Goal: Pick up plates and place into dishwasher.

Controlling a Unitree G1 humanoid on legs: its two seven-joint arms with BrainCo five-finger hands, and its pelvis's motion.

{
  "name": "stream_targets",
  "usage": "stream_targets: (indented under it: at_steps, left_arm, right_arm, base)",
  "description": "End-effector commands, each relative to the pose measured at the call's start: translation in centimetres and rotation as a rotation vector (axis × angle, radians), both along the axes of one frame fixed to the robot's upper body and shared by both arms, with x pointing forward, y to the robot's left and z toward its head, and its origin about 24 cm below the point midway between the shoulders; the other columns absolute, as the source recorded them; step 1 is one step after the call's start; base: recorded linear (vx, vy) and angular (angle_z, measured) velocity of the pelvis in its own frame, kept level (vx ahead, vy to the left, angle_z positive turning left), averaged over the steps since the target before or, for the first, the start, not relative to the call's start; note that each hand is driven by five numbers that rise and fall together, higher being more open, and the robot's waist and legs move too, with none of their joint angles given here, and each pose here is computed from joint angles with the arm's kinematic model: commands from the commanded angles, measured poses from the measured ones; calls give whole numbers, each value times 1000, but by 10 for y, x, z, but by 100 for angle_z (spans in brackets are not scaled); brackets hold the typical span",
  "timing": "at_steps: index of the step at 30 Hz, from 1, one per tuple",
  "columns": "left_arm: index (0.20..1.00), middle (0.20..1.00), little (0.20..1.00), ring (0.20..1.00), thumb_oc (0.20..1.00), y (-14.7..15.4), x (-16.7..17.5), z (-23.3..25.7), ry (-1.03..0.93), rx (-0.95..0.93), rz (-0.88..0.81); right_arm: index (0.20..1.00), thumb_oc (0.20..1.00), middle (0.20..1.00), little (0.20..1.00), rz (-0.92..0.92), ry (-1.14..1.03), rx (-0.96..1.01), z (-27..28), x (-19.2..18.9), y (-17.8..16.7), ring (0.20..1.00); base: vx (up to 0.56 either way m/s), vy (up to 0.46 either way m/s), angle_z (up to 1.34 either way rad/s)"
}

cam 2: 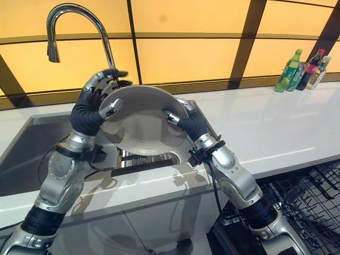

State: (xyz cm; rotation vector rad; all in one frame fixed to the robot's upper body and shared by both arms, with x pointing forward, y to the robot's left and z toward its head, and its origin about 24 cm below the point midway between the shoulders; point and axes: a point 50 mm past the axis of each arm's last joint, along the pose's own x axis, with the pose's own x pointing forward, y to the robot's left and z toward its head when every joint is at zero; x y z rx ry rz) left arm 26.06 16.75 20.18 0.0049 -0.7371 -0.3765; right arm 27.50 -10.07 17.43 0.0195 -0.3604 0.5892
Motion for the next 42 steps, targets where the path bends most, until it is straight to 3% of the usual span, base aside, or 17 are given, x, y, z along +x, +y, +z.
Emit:
stream_targets:
  at_steps: [1, 11, 19, 27, 33, 42]
  left_arm:
    - [1000, 1000, 1000, 1000, 1000, 17, 0, 30, -151, -53, 125]
    - [1000, 1000, 1000, 1000, 1000, 72, -10, 24, -134, -154, 358]
    - [1000, 1000, 1000, 1000, 1000, 89, -17, 17, -105, -135, 427]
    - [1000, 1000, 1000, 1000, 1000, 116, -25, 11, -66, -74, 544]
    - [1000, 1000, 1000, 1000, 1000, 129, -32, 11, -66, -59, 615]
    - [1000, 1000, 1000, 1000, 1000, 115, -29, 11, -126, -121, 633]
  right_arm:
    - [200, 200, 200, 200, -151, -234, -30, 41, 4, -22, 200]
    - [200, 200, 200, 200, -622, -292, -176, 40, -4, -117, 200]
    - [200, 200, 200, 200, -939, -314, -275, 31, -35, -176, 200]
    - [200, 200, 200, 200, -1229, -255, -526, 14, -64, -226, 200]
    - [200, 200, 200, 200, -1353, -179, -623, -5, -76, -250, 200]
    - [200, 200, 200, 200, -1455, -345, -735, 22, -56, -258, 200]
  base:
    - [-33, -12, -3]
    - [-6, -29, -19]
    - [4, -96, -37]
    - [32, -137, -25]
    - [-22, -117, -4]
    - [-129, 9, -2]
